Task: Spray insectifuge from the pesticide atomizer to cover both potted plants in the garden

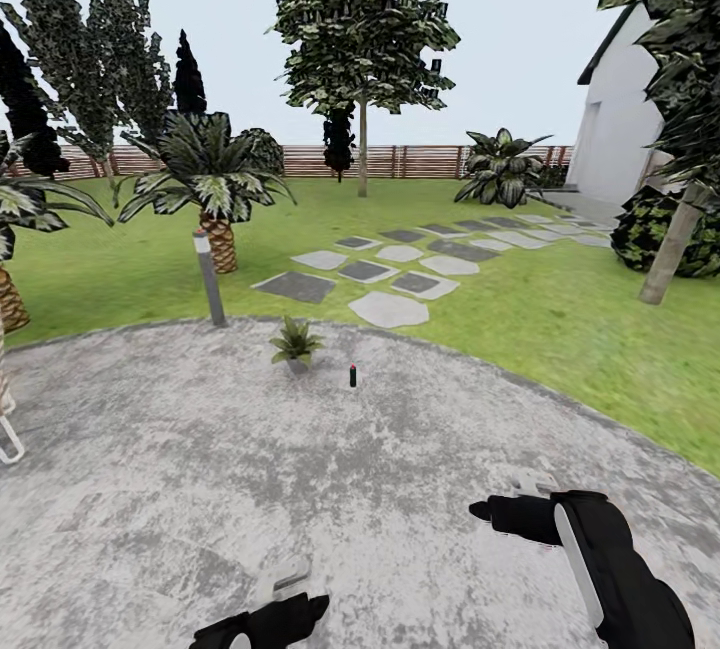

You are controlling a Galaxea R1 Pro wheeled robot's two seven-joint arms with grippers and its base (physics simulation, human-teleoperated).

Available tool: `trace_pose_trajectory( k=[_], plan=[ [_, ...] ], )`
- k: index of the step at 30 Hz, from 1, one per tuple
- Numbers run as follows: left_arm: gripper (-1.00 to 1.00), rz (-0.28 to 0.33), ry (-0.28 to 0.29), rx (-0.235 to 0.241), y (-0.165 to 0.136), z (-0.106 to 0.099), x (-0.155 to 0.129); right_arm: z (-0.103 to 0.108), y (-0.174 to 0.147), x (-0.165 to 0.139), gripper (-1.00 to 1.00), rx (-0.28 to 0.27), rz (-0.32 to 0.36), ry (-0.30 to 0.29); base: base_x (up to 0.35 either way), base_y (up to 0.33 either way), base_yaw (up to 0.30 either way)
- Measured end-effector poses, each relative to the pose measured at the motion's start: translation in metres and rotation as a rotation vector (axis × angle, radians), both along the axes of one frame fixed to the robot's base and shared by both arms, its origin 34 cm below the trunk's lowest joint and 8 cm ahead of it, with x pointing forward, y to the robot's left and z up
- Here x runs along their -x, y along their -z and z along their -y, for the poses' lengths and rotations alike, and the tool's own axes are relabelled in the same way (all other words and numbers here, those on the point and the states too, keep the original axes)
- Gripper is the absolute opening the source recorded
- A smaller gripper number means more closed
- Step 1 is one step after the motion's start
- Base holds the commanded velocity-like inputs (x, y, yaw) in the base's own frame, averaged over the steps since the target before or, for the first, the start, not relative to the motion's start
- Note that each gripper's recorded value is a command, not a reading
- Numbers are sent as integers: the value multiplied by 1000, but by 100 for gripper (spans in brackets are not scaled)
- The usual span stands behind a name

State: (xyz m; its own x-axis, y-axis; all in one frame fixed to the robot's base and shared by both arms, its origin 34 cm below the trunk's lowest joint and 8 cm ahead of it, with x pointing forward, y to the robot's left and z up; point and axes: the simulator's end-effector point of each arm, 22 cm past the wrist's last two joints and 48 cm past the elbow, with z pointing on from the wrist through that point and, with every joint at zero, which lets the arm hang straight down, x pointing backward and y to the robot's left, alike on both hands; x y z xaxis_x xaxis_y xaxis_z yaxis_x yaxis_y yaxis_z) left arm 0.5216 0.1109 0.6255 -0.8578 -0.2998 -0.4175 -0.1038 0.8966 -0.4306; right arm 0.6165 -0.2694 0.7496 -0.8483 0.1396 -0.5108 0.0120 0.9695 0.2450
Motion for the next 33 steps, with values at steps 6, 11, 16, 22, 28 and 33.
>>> trace_pose_trajectory(
  k=[6, 11, 16, 22, 28, 33],
  plan=[
    [100, 1, 1, -2, 0, 0, 0, -4, -1, -1, 100, -8, 2, -4, 337, 0, 0],
    [100, 2, 2, -4, 0, -1, 0, -4, -16, -8, 100, -7, 41, -6, 337, 0, 0],
    [100, 1, 3, -9, 0, -1, 0, -4, -38, -18, 100, 1, 99, -9, 337, 0, 0],
    [100, 8, -4, -27, 3, -11, 1, -3, -48, -27, 100, 8, 130, -9, 325, 0, 0],
    [100, 8, -4, -27, 3, -11, 1, -3, -48, -27, 100, 8, 130, -9, 325, 0, 0],
    [100, 8, -4, -27, 3, -11, 1, -3, -48, -27, 100, 8, 130, -9, 325, 0, 0]
  ],
)
